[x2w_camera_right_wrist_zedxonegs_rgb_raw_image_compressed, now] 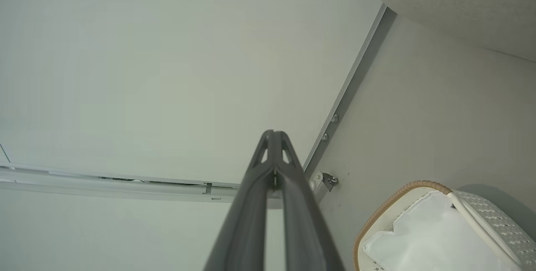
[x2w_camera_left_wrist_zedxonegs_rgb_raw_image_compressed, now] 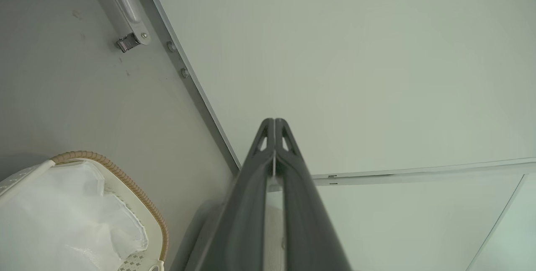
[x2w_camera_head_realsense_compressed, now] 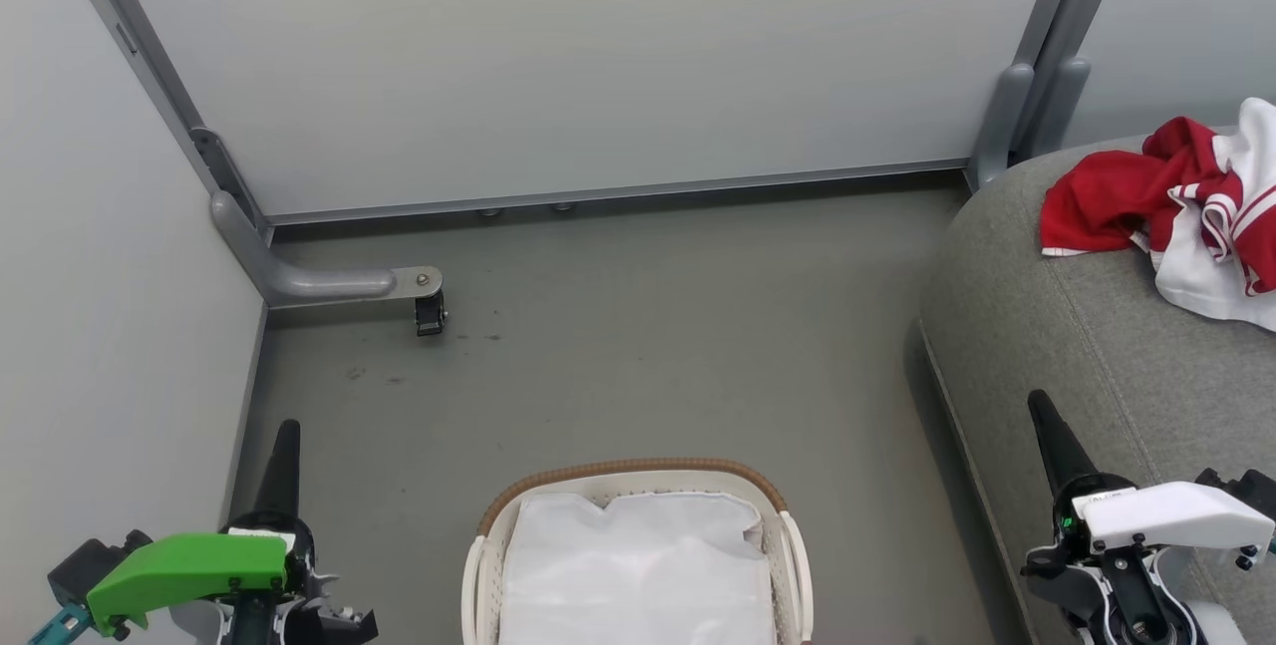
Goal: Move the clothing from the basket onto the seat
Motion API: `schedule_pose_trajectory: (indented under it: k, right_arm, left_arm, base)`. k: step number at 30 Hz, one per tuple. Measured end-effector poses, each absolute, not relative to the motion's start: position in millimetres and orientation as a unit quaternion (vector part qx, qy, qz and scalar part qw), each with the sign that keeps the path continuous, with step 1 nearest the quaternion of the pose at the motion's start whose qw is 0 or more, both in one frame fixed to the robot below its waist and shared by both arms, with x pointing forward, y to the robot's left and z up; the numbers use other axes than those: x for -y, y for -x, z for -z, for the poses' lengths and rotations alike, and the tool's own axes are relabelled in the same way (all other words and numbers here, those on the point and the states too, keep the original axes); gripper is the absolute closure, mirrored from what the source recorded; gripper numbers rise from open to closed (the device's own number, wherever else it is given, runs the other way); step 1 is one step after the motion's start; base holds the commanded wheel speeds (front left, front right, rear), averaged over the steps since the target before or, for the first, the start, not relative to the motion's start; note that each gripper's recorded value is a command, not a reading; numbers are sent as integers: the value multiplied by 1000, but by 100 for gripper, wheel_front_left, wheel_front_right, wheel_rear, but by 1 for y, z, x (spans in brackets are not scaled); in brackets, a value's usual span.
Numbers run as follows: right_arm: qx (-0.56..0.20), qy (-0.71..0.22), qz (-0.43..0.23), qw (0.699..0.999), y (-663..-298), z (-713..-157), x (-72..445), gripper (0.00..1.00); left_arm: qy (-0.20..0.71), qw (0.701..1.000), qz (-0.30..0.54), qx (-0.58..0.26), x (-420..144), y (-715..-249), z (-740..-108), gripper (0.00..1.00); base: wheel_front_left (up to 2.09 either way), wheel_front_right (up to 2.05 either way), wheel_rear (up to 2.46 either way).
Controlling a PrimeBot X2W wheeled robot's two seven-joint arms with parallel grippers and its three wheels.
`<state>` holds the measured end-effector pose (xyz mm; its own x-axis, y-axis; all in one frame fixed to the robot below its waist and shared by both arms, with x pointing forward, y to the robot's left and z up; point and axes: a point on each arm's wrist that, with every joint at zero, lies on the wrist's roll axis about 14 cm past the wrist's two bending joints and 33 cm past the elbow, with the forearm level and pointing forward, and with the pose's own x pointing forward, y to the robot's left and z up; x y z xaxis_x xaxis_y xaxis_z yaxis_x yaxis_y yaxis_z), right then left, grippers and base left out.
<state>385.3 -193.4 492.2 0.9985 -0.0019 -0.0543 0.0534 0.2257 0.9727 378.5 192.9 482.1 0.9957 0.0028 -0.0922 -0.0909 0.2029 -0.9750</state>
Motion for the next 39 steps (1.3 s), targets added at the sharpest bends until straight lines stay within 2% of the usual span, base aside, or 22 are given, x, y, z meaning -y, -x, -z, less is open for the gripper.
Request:
schedule_pose_trajectory:
  k: [32, 39]
  right_arm:
    - [-5, -708, 3, 706, -387, -504, 199, 100]
    - [-4, -709, 3, 705, -388, -504, 199, 100]
  left_arm:
    - [708, 706, -5, -5, -200, -387, -503, 100]
    - [709, 705, -5, -4, -200, -387, -504, 100]
  base:
    - [0, 0, 0]
    - [0, 0, 0]
